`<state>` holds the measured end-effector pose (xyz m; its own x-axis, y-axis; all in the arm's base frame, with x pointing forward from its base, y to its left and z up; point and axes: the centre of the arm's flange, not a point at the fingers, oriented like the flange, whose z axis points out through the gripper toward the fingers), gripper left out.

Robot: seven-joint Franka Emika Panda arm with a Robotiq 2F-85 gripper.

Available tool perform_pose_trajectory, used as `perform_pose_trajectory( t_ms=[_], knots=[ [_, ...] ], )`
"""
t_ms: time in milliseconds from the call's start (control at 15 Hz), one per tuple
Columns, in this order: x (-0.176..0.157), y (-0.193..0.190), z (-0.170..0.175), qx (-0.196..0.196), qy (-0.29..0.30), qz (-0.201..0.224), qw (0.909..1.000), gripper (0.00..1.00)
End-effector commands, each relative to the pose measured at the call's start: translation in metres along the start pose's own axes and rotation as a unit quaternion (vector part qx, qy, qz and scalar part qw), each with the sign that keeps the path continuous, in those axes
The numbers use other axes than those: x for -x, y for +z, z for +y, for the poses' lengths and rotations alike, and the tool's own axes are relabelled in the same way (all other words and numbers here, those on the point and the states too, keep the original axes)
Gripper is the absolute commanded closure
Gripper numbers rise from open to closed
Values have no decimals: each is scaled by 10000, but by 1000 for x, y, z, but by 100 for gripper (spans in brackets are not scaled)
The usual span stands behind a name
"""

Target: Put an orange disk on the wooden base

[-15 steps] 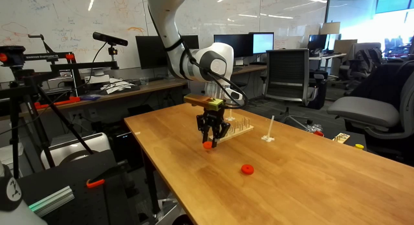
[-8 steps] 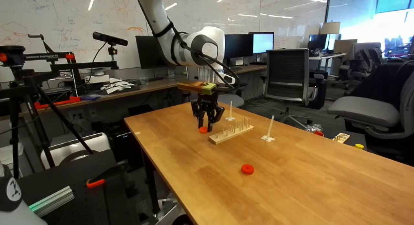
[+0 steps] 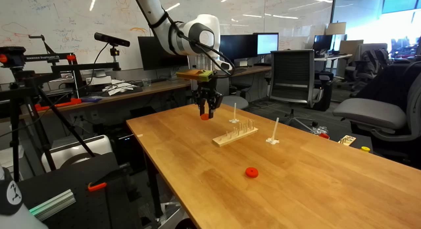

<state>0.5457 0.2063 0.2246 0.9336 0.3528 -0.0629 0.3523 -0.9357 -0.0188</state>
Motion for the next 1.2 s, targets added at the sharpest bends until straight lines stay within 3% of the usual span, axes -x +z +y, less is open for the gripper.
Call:
perform_pose_trajectory(
  t_ms=[0,267,667,1133],
  knots=[
    [-23,-26,-9,-1,206,67,9998,82],
    [-39,-43,-6,-28,329,83,9994,82],
    [-20,-56,0,33,312,-42,9995,82],
    [-6,-60,34,11,499,-144,9986,82]
  ],
)
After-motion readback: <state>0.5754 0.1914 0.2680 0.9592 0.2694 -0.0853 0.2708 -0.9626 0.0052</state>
